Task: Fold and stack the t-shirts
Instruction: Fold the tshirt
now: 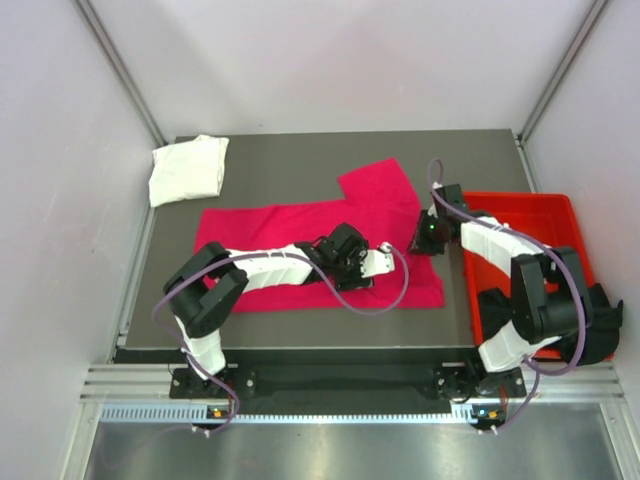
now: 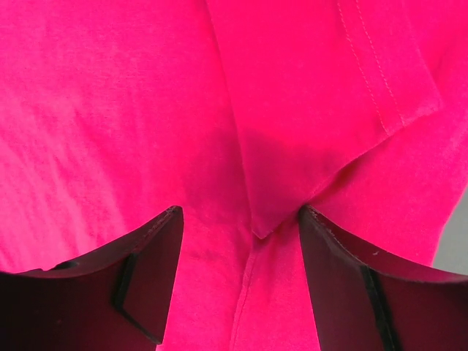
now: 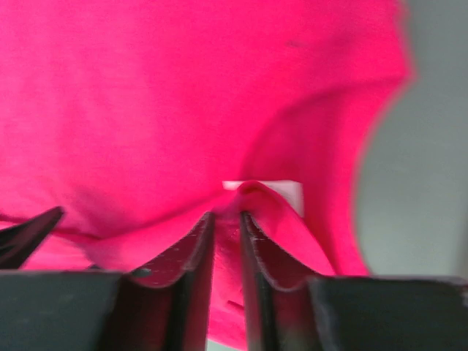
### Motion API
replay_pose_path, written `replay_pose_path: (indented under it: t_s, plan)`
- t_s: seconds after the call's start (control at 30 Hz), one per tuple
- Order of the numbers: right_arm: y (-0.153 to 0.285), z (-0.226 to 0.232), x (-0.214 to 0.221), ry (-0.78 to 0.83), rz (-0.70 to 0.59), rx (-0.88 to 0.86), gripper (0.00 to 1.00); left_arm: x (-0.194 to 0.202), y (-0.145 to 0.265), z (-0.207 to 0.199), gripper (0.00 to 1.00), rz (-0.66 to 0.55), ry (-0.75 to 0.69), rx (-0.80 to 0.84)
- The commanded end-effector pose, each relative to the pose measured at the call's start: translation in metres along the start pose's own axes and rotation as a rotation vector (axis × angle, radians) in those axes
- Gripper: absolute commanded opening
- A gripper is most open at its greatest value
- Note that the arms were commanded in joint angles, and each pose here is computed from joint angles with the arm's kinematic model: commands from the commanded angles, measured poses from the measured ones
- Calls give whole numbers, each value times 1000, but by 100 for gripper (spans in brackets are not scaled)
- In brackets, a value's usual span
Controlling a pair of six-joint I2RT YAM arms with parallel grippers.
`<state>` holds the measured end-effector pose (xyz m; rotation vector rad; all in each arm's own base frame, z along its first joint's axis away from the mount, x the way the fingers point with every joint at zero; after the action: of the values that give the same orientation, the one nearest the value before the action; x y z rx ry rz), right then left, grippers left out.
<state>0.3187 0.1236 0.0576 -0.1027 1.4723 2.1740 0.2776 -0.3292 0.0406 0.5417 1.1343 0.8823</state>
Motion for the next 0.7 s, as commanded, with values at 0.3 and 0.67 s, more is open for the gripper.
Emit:
replay_pose_path:
  t_s: [0.3,0.67]
  plan:
    - [-3,50,-24,92,-40,-17,40,12,2,1,69,34,-2,-45]
    - [58,20,-23,68,-165,-8,36,10,3,1,69,31,8,-39]
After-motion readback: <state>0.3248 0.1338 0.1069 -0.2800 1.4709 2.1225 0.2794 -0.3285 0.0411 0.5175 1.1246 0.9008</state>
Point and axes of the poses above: each gripper's point midway between its finger pads, its own y axis back along the fingers, its own z axis along the line the jaws close on, x = y × z, the point moved 1 cm from there along y, back along the fingers, and after that the axes turned 5 degrees about -y, right-handed, at the moved point
